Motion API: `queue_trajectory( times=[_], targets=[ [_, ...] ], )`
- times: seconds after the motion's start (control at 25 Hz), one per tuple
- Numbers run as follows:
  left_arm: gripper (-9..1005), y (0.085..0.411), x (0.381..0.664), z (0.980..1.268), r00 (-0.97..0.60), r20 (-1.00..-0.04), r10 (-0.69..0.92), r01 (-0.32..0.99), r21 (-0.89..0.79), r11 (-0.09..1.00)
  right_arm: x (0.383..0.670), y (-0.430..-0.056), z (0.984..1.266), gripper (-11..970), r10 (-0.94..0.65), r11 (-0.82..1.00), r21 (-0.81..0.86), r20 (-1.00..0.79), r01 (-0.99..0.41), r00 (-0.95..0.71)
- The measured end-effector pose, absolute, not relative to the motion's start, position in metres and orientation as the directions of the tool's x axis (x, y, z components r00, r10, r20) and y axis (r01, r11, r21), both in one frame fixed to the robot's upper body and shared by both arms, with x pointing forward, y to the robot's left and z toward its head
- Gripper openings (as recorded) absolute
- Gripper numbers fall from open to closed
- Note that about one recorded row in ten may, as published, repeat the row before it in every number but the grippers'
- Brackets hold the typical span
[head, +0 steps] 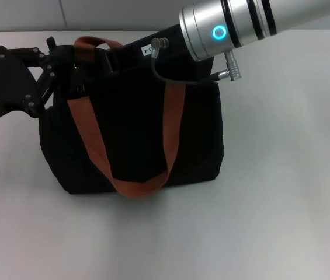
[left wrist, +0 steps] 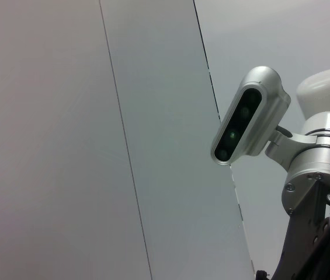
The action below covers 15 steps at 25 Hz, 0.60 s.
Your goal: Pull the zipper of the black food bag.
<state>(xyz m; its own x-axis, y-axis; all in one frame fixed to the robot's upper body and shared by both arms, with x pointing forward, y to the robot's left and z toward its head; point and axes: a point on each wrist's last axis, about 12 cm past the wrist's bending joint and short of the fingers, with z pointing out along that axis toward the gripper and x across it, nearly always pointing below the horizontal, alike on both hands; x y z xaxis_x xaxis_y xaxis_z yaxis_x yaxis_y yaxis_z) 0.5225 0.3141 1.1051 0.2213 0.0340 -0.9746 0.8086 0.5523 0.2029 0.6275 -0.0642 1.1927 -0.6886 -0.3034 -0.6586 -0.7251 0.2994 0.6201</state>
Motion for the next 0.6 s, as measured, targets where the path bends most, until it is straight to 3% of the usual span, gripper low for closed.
queue_trajectory(
  times=[0.6],
  targets=[
    [28, 0.3106, 0.5232, 1.1058, 0.225, -0.974, 0.025, 0.816, 0.203, 0.541, 0.6304, -0.0615, 1.1918, 52, -0.294, 0.319, 0.610, -0.664, -0.726, -0.687]
  ],
)
